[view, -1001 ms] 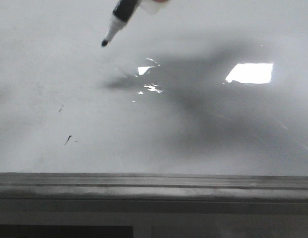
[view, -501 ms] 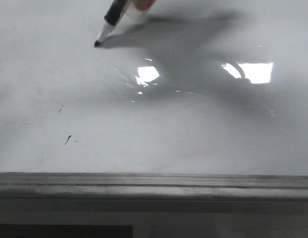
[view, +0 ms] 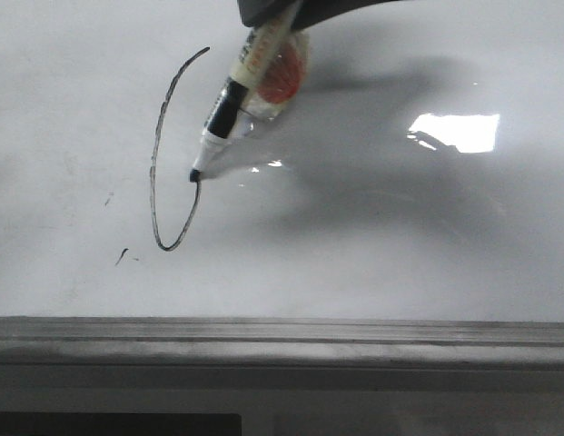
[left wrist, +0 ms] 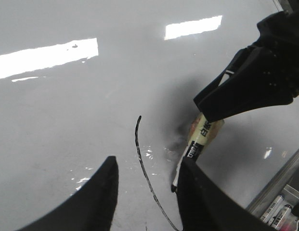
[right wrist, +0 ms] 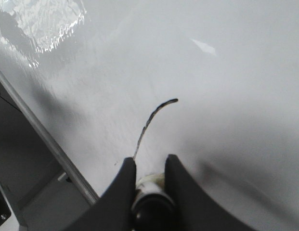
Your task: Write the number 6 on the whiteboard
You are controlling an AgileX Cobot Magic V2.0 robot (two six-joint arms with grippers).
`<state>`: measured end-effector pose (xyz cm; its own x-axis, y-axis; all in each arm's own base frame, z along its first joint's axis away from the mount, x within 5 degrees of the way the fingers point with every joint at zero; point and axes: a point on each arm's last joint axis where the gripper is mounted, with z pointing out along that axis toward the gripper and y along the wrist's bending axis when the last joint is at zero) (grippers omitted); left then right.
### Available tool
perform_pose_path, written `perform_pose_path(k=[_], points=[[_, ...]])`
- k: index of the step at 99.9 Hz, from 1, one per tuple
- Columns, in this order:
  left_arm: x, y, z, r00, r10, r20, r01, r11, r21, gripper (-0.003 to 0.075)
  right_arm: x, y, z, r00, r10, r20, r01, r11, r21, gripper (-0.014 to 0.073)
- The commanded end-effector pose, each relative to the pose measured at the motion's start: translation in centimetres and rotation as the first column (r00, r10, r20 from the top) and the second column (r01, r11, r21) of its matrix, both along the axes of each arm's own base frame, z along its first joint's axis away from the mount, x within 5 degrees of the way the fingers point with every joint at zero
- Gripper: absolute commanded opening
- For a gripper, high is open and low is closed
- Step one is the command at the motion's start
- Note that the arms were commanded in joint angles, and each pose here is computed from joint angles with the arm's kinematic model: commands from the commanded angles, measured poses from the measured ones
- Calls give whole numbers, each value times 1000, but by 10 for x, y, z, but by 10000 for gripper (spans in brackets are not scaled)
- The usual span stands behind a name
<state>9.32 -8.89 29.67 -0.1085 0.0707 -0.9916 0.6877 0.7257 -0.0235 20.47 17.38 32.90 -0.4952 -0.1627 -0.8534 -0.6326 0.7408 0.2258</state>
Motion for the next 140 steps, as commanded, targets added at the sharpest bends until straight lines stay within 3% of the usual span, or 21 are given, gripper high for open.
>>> perform_pose_path(k=[1,40,53,77,108,140], points=[[0,0,18,998,2,70,4,996,-84,262,10,7,15,995,-3,101,2,1000,10,-64],[-1,-1,16,998,-9,62,13,999,-52,262,-6,17,26,991,46,122,-53,997,59,-64],[-5,-13,5,992,-111,63,105,991,88,265,-20,28,28,984,114,139,-122,991,46,-64],[-11,-42,-11,964,-266,-12,265,952,156,265,-29,33,23,980,174,92,-176,984,16,-64],[0,-60,-26,962,-266,-64,274,941,200,298,-35,36,20,975,213,57,-214,977,1,-64],[7,-73,-37,959,-271,-83,283,937,205,269,-38,36,18,972,233,24,-233,972,-14,-64]])
